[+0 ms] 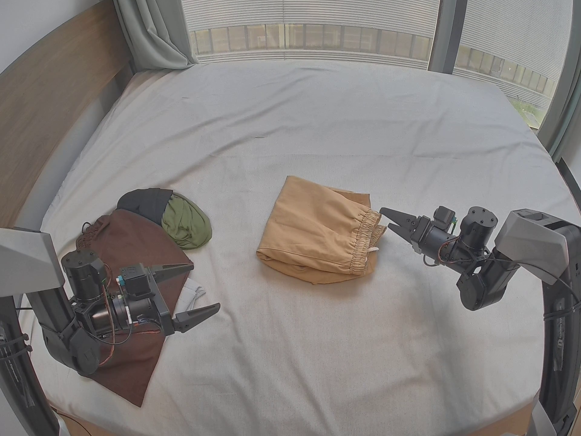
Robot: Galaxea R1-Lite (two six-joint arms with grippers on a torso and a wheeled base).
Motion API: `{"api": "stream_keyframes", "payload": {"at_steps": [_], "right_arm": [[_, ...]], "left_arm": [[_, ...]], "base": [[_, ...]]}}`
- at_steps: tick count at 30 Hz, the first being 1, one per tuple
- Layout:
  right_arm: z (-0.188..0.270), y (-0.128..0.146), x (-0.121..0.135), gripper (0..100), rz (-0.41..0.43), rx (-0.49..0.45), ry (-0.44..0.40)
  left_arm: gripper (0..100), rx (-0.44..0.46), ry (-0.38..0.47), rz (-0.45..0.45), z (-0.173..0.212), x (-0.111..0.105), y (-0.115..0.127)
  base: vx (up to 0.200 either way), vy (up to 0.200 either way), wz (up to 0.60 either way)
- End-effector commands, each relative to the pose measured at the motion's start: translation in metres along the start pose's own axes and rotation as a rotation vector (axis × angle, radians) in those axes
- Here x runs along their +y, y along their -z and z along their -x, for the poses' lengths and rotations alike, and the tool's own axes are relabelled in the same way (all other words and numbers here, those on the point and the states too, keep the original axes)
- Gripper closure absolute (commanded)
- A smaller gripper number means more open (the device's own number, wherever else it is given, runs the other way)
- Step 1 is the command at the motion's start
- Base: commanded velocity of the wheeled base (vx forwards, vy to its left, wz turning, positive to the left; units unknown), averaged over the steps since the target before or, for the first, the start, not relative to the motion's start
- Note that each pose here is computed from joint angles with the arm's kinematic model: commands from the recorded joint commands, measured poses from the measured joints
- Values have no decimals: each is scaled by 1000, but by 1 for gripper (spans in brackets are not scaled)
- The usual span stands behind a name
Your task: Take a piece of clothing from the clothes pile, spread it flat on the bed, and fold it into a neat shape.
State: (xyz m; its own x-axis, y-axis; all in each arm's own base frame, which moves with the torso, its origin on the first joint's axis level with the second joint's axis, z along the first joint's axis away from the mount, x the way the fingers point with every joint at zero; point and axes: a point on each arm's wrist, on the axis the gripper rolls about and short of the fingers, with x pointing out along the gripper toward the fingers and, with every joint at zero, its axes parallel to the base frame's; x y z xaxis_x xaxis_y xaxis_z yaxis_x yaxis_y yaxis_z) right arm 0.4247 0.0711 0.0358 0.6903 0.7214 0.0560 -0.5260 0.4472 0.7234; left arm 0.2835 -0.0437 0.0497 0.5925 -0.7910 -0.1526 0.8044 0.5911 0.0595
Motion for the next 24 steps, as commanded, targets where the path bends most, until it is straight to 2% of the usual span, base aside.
{"api": "stream_keyframes", "payload": {"at_steps": [1, 9, 13, 24], "right_arm": [[0, -13, 21, 0, 30, -19, -34], [-23, 8, 36, 0, 27, 35, -91], [-34, 24, 24, 0, 8, 68, -83], [-47, 38, -7, 0, 12, 105, -36]], "left_arm": [[0, -2, -1, -1, 0, 0, -1], [0, -2, 0, -2, -1, 0, 0], [0, 0, -4, 1, 0, 1, 0], [0, 2, 0, 3, -1, 1, 1]], "base": [[0, 0, 0], [0, 0, 0], [0, 0, 0], [0, 0, 0]]}}
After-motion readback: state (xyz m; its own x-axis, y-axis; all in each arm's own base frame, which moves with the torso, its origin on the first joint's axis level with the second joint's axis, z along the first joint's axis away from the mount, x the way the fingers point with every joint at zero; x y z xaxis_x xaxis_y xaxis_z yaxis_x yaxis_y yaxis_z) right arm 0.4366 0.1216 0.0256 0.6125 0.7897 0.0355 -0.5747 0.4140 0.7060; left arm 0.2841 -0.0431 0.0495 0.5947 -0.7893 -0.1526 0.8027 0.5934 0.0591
